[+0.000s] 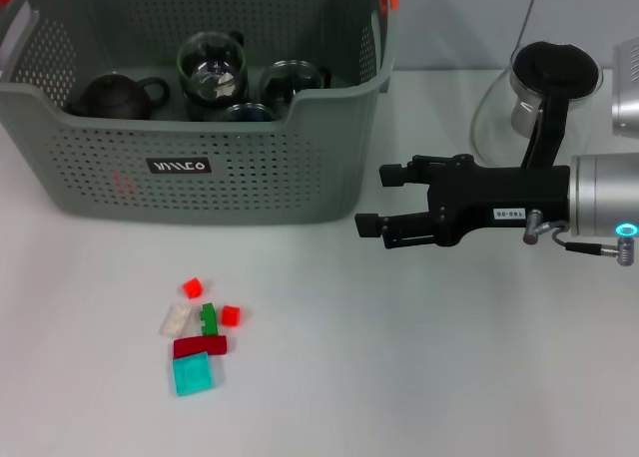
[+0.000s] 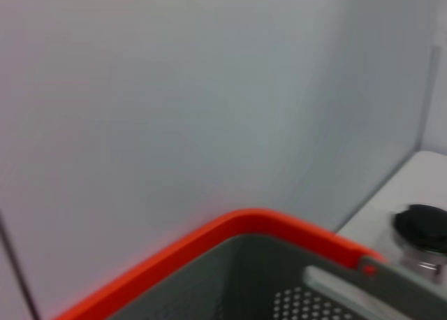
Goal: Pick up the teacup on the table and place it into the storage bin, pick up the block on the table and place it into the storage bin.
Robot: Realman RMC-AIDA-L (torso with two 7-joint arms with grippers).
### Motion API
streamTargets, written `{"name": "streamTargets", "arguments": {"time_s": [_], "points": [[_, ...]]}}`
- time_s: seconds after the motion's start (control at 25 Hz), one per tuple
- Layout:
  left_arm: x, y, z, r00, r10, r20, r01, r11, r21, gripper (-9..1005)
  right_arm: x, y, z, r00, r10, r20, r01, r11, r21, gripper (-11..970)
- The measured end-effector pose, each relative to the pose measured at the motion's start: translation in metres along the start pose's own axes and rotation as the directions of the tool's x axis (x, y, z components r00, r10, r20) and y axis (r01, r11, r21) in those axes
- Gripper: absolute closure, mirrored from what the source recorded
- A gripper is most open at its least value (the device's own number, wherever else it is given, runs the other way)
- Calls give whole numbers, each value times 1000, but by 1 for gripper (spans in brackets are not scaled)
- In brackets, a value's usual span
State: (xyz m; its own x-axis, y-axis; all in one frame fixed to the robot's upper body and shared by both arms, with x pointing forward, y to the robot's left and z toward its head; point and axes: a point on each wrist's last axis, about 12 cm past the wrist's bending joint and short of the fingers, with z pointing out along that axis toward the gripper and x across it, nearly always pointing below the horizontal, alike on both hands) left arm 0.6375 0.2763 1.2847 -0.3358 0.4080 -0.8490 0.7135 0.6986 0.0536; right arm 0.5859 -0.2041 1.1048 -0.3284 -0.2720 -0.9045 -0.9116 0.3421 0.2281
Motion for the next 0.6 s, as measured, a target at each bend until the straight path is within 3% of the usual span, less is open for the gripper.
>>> {"name": "streamTargets", "arguments": {"time_s": [0.12,0.2,0.28,0.48,0.6], "points": [[7,20,23,997,-81,-16,81,997,-12,585,0,0,0,1000,1,0,-1,1000,0,44],[11,26,32,994,-105,-19,104,994,-34,584,1,0,0,1000,1,-1,-1,1000,0,44],[13,27,36,994,-110,-14,109,993,-54,512,1,1,1,1000,1,-2,-1,1000,-1,44],[8,18,19,997,-82,16,82,996,-40,325,0,0,1,1000,0,-2,0,1000,-2,44],[6,1,-2,998,-54,43,52,997,55,207,0,0,1,1000,-1,-2,1,1000,-1,44]]}}
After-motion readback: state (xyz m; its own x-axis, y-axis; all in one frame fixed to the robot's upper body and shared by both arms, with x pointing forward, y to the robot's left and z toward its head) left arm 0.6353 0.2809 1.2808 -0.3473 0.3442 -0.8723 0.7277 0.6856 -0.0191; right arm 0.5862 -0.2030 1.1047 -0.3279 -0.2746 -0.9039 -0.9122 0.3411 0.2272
